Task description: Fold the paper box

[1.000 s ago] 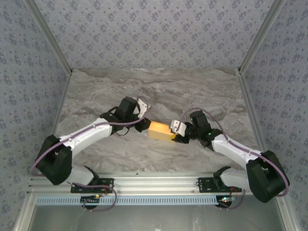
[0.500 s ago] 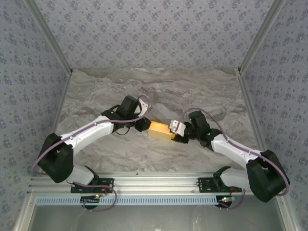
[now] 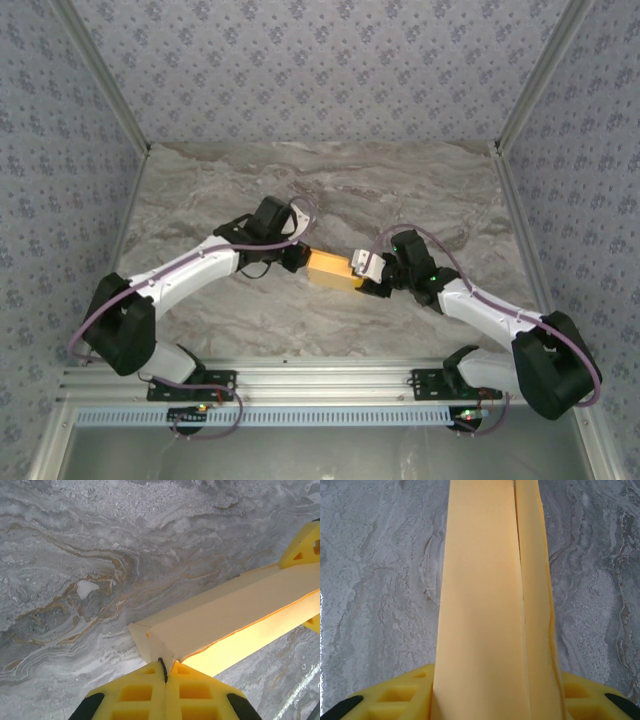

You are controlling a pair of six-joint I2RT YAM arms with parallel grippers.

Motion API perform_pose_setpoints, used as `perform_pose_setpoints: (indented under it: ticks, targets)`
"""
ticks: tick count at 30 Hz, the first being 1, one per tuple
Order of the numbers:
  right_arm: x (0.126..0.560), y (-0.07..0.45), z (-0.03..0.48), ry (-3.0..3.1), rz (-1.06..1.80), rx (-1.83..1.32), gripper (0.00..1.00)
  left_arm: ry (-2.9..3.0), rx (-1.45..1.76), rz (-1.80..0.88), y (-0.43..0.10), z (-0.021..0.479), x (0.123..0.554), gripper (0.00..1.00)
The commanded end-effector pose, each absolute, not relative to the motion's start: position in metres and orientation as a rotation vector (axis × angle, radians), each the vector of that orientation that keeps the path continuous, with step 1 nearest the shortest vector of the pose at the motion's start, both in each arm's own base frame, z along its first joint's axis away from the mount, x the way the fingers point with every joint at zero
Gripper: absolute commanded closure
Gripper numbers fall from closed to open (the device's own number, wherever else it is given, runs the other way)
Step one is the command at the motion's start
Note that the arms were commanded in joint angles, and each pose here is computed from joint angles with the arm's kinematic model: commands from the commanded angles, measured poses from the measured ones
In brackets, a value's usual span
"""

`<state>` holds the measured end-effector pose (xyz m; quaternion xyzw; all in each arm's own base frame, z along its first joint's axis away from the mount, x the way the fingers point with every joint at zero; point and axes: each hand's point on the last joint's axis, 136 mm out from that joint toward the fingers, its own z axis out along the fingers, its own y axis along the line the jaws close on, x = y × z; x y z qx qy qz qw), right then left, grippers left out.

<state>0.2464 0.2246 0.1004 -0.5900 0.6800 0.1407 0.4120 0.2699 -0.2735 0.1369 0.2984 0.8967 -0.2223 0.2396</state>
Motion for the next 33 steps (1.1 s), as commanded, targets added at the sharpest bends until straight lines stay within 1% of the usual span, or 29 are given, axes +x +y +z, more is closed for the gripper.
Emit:
perform_pose_setpoints:
  ticks: [1, 8, 12, 18, 23, 33]
  targets:
    - [0.244, 0.222, 0.091, 1.760, 0.335, -1.516, 0.61, 2.468, 0.842, -0.621, -0.276, 0.150, 0.266, 1.00]
    - [0.246, 0.221, 0.083, 1.785, 0.296, -1.536, 0.61, 2.523, 0.855, -0.632, -0.278, 0.155, 0.263, 1.00]
    - [0.247, 0.220, 0.082, 1.787, 0.278, -1.539, 0.60, 2.566, 0.796, -0.623, -0.276, 0.155, 0.266, 1.00]
    - [0.247, 0.220, 0.077, 1.796, 0.260, -1.550, 0.61, 2.618, 0.719, -0.747, -0.283, 0.161, 0.266, 1.00]
    - [0.247, 0.221, 0.078, 1.791, 0.252, -1.555, 0.60, 2.629, 0.692, -0.790, -0.288, 0.167, 0.267, 1.00]
    - [0.247, 0.221, 0.078, 1.797, 0.256, -1.548, 0.59, 2.725, 0.644, -0.802, -0.289, 0.153, 0.262, 1.00]
